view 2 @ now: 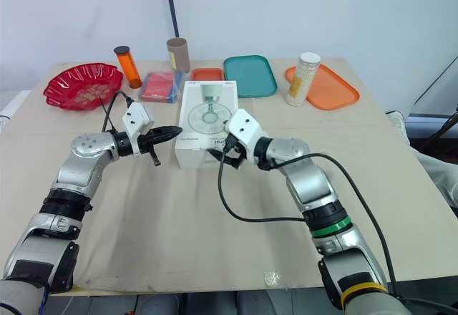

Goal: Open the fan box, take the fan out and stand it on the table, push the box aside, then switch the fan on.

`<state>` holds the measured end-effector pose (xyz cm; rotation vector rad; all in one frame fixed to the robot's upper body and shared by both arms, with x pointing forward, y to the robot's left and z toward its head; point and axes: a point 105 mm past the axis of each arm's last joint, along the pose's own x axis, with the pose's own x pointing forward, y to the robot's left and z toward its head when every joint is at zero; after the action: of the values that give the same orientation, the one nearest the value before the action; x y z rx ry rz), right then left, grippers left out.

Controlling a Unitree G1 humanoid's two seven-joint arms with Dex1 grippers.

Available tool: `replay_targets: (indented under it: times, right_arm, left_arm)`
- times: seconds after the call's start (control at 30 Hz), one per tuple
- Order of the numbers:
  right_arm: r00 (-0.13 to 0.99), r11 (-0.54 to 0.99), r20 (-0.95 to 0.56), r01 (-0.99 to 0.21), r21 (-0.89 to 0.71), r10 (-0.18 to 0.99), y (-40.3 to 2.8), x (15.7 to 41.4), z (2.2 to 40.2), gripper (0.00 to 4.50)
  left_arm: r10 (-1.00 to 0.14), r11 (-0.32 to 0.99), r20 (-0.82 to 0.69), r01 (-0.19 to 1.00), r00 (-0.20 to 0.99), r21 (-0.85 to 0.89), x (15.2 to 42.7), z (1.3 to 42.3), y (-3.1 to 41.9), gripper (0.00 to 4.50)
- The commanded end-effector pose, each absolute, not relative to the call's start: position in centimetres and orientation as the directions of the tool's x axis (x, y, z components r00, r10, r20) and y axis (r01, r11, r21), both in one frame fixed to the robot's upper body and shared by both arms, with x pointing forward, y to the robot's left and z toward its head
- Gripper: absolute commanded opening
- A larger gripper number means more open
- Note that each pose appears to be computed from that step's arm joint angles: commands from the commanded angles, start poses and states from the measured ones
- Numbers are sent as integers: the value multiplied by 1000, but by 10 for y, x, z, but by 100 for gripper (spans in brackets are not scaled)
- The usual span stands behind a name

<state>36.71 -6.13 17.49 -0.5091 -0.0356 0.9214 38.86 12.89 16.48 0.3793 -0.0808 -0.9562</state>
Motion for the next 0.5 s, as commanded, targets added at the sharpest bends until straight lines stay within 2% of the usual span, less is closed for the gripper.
replay_targets:
  times: [0.03, 0.5]
  right_arm:
    - [664, 551, -128, -700, -454, 737, -69, 376, 193, 450]
    - [729, 676, -66, -661, -326, 681, -80, 388, 210, 450]
  left_arm:
    - [-821, 492, -115, 794, 560, 358, 385, 160, 124, 2]
    - [-830, 467, -133, 806, 542, 364, 382, 153, 119, 2]
